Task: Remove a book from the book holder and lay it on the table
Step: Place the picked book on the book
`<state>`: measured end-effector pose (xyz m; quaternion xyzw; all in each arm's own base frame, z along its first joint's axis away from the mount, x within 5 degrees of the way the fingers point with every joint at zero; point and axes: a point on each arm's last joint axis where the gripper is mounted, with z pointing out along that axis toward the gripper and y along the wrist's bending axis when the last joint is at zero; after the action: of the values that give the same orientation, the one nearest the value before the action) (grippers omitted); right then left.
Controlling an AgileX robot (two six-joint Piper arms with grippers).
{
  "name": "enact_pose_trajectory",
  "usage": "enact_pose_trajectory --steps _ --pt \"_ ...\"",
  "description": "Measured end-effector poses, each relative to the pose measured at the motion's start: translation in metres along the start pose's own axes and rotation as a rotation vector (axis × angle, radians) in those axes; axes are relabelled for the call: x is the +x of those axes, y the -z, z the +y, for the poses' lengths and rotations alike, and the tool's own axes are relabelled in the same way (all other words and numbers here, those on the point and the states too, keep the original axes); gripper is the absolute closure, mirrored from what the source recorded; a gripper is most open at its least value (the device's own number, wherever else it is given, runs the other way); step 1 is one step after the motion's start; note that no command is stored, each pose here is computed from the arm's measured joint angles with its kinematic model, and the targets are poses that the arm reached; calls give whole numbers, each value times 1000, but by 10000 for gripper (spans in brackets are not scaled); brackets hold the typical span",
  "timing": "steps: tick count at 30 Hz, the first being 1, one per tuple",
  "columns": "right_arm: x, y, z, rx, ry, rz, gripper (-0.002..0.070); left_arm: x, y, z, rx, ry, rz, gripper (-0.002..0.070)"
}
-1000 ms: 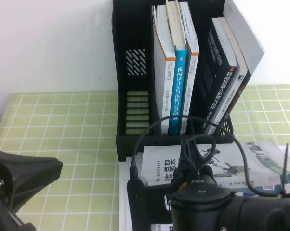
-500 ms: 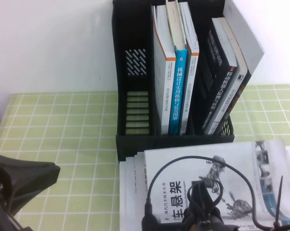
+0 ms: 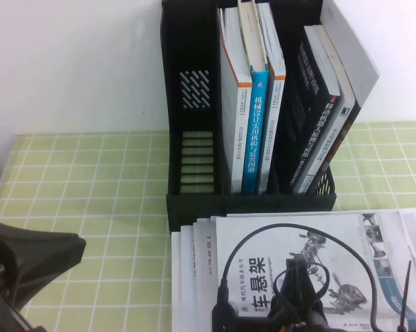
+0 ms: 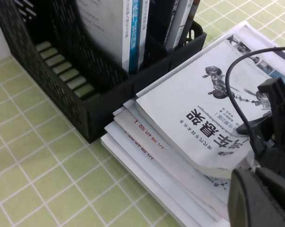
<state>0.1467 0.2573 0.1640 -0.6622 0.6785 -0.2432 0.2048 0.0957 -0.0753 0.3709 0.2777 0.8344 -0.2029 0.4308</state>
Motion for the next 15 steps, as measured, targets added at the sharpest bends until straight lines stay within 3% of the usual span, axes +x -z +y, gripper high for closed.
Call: enact_pose_trajectory --steps 3,6,8,10,13,15 --pt "-5 4 -3 -25 -37 0 495 0 0 0 1 -2 2 678" --pt "-13 14 -7 -124 -53 12 334 0 0 0 1 -5 2 678" --pt "-21 28 -9 -247 -16 4 216 0 0 0 1 -5 2 678" --pt "-28 45 -8 -396 24 -6 150 0 0 0 1 -5 2 678" --pt "-39 78 -13 -592 76 -73 111 0 0 0 1 -5 4 678" --pt "-46 108 -29 -639 79 -167 112 1 0 0 0 -6 7 678"
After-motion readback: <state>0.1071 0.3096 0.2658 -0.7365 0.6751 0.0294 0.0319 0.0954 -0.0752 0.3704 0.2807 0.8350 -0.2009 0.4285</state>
